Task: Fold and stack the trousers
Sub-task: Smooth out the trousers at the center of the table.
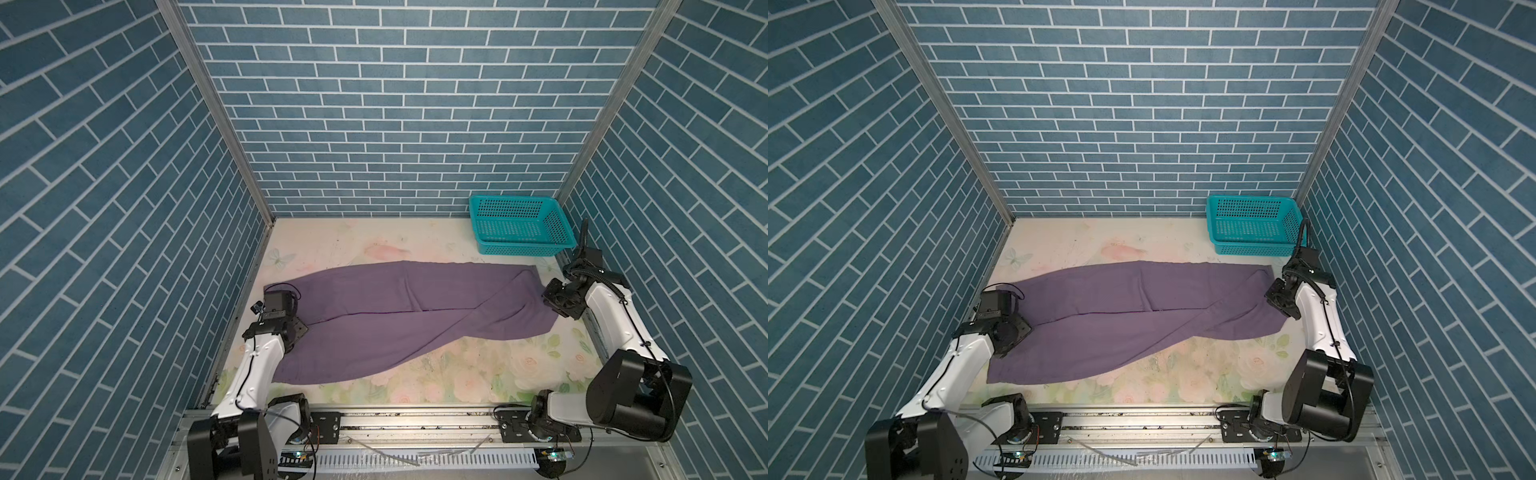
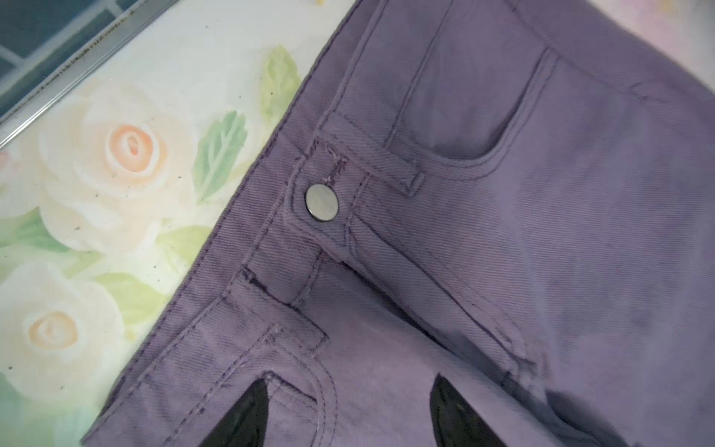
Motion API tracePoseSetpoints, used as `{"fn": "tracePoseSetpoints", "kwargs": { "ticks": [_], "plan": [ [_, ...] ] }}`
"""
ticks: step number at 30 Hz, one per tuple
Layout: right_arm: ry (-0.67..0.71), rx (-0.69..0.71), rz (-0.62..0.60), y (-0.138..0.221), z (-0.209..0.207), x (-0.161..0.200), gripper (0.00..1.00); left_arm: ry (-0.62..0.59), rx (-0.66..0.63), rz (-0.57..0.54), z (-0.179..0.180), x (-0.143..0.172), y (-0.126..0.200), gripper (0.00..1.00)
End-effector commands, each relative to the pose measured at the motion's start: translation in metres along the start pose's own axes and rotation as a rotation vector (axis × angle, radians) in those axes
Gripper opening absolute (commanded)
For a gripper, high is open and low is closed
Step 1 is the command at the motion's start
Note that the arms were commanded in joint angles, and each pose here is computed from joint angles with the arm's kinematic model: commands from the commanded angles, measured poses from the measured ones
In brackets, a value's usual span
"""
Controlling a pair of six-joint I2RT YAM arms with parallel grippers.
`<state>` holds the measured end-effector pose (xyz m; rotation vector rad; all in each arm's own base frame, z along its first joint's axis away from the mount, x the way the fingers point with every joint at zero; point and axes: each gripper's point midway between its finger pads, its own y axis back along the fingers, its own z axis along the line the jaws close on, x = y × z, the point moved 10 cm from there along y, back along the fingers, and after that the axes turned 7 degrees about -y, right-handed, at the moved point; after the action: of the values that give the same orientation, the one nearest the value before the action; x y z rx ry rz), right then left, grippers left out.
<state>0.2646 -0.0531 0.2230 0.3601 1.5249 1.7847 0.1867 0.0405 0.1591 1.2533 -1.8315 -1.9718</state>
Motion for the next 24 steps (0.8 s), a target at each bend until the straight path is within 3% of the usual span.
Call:
{"fn": "tracePoseSetpoints", "kwargs": {
  "ticks": [1, 5, 14, 18, 24],
  "plan": [
    [-0.002, -0.086, 0.034, -0.018, 0.015, -0.015, 0.06, 0.004, 0.009, 0.018, 0.003, 0.004, 0.011, 0.67],
    [0.028, -0.068, 0.059, -0.042, 0.033, -0.036, 0.10, 0.000, -0.001, 0.034, 0.005, 0.009, 0.008, 0.68],
    [0.117, 0.002, 0.015, -0.071, 0.082, -0.074, 0.49, -0.007, -0.020, 0.058, 0.001, 0.005, -0.005, 0.72],
    [0.121, 0.074, 0.001, -0.085, 0.089, -0.083, 0.55, -0.011, -0.036, 0.054, 0.002, 0.005, -0.008, 0.73],
    [0.129, 0.121, -0.005, -0.108, 0.090, -0.085, 0.54, -0.022, -0.044, 0.041, 0.002, 0.003, -0.010, 0.74]
  ]
}}
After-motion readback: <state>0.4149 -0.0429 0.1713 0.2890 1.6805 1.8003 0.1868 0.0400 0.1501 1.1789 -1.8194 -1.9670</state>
